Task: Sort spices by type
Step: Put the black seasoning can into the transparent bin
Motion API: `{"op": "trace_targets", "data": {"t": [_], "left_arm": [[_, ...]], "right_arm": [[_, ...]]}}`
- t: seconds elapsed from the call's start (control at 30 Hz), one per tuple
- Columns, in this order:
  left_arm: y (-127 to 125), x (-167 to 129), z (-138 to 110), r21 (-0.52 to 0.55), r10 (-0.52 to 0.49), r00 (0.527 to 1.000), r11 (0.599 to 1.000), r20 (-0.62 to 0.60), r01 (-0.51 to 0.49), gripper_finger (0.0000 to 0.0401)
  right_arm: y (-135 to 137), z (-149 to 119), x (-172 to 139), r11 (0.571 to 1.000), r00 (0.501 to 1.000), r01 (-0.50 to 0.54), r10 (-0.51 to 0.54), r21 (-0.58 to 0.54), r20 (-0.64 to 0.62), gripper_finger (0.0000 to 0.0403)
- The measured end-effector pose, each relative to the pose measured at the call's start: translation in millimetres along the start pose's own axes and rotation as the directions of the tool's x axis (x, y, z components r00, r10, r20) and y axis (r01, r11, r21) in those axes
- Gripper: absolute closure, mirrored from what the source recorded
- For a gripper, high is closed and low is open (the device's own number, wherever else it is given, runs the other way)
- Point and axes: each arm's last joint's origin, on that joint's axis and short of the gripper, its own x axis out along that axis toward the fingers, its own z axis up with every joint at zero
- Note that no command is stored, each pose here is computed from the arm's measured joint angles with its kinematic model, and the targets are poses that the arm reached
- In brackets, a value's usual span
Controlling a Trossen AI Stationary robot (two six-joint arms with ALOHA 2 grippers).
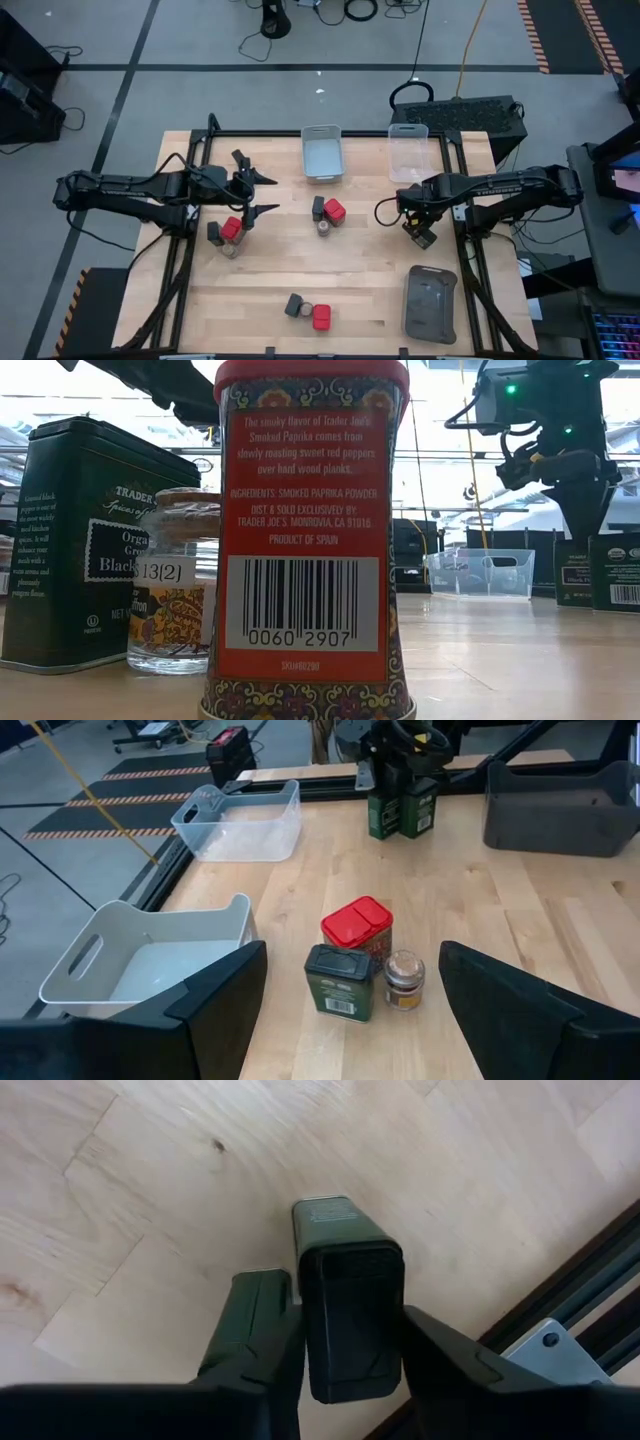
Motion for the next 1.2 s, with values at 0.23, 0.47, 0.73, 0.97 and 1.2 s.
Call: {"op": "trace_targets", "data": {"t": [0.23, 0.47, 0.73, 0.97, 1.2], "left_arm": [[-0.1, 0.0, 0.0, 0.000, -0.002, 1.000, 1.000, 0.000, 0.002, 0.0100], [-0.2, 0.0, 0.0, 0.001, -0.004, 1.000, 1.000, 0.000, 0.004, 0.0100], [-0.1, 0.0, 0.0, 0.000, -0.004, 1.000, 1.000, 0.000, 0.004, 0.0100], [-0.1, 0.0, 0.5, 0.006, -0.003, 1.000, 1.000, 0.005, 0.003, 0.0100], [-0.1, 0.0, 0.5, 0.006, -0.003, 1.000, 1.000, 0.005, 0.003, 0.0100]], "right_arm": [[-0.1, 0.0, -0.3, 1.000, 1.000, -0.001, 0.001, -0.008, 0.001, 0.0303], [0.2, 1.7, -2.7, 0.999, 1.000, -0.008, 0.009, -0.042, 0.005, 0.0298], [2.8, 16.8, -37.7, 0.992, 0.993, -0.071, 0.080, -0.102, 0.091, 0.0299], [-6.5, 29.7, -82.5, 0.976, 0.976, -0.026, 0.071, -0.214, 0.206, 0.0299], [-22.9, 44.5, -126.4, 0.939, 0.924, 0.093, 0.041, -0.330, 0.379, 0.0299]]}}
